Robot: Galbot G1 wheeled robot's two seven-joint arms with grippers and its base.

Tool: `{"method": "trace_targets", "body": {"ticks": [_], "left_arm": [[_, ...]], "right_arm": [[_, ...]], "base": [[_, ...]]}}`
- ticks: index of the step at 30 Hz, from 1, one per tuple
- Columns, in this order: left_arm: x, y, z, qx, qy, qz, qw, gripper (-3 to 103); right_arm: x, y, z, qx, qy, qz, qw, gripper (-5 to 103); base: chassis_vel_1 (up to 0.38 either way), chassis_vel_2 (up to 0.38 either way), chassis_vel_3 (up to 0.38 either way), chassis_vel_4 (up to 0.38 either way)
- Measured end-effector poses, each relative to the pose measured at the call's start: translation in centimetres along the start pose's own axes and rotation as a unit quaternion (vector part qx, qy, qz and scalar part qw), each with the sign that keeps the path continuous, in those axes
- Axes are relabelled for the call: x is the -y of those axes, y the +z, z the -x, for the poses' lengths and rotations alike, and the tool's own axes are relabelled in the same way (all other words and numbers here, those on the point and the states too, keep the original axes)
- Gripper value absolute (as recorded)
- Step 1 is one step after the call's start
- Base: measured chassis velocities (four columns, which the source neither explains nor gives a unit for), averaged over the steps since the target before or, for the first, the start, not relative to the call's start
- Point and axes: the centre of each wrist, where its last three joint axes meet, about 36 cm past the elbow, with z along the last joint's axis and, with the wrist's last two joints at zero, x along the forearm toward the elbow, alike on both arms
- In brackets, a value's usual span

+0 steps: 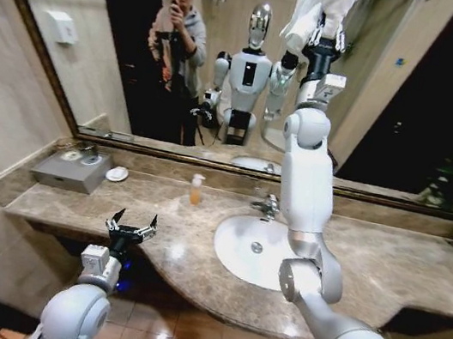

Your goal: Pick up the towel from the sink counter and wipe the mirror surface.

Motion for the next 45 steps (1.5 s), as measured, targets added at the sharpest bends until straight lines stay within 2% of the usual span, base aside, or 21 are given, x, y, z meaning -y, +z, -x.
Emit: {"method": "trace_targets", "body": {"ticks": [6,7,9,10,12,15,18,21,23,26,27,29,33,42,44,45], "left_arm": [[0.0,0.0,0.0,0.000,0.000,0.000,1.0000,100],[0.0,0.0,0.0,0.000,0.001,0.000,1.0000,100],[0.0,0.0,0.0,0.000,0.001,0.000,1.0000,100],[0.0,0.0,0.0,0.000,0.001,0.000,1.0000,100],[0.0,0.0,0.0,0.000,0.000,0.000,1.0000,100],[0.0,0.0,0.0,0.000,0.000,0.000,1.0000,100],[0.0,0.0,0.0,0.000,0.000,0.000,1.0000,100],[0.0,0.0,0.0,0.000,0.000,0.000,1.0000,100],[0.0,0.0,0.0,0.000,0.000,0.000,1.0000,100],[0.0,0.0,0.0,0.000,0.000,0.000,1.0000,100],[0.0,0.0,0.0,0.000,0.000,0.000,1.0000,100],[0.0,0.0,0.0,0.000,0.000,0.000,1.0000,100],[0.0,0.0,0.0,0.000,0.000,0.000,1.0000,100],[0.0,0.0,0.0,0.000,0.000,0.000,1.0000,100],[0.0,0.0,0.0,0.000,0.000,0.000,1.0000,100],[0.0,0.0,0.0,0.000,0.000,0.000,1.0000,100]], "right_arm": [[1.4,0.6,0.1,-0.008,0.016,-0.009,1.000,19],[3.1,1.0,0.2,-0.012,0.029,-0.021,0.999,19],[4.8,1.5,0.1,-0.016,0.039,-0.031,0.999,19],[4.8,1.5,0.1,-0.016,0.039,-0.031,0.999,19],[7.3,2.5,0.0,-0.028,0.051,-0.037,0.998,19],[7.8,3.2,-0.1,-0.035,0.049,-0.040,0.997,19],[6.8,3.7,-0.4,-0.039,0.038,-0.037,0.998,19],[2.7,4.3,-1.1,-0.041,0.002,-0.029,0.999,19],[1.8,4.3,-1.2,-0.041,-0.009,-0.031,0.999,19],[-1.3,4.8,-2.4,-0.039,-0.060,-0.050,0.996,19],[-1.3,4.8,-2.4,-0.039,-0.060,-0.050,0.996,19],[-3.0,5.2,-3.2,-0.041,-0.089,-0.065,0.993,19],[-3.5,5.7,-3.6,-0.045,-0.097,-0.071,0.992,19],[-0.5,4.4,-2.0,-0.034,-0.041,-0.050,0.997,19],[2.4,3.9,-1.8,-0.030,-0.013,-0.044,0.998,19],[4.8,3.9,-1.8,-0.031,0.005,-0.050,0.998,19]], "base": [[-0.095,-0.078,0.026,0.022],[0.000,0.000,0.000,0.000],[0.000,0.000,0.000,0.000],[0.000,0.000,0.000,0.000],[0.000,0.000,0.000,0.000],[0.000,0.000,0.000,0.000],[0.000,0.000,0.000,0.000],[0.000,0.000,0.000,0.000],[0.000,0.000,0.000,0.000],[0.000,0.000,0.000,0.000],[0.000,0.000,0.000,0.000],[0.000,0.000,0.000,0.000],[0.000,0.000,0.000,0.000],[0.000,0.000,0.000,0.000],[0.000,0.000,0.000,0.000],[0.000,0.000,0.000,0.000]]}}
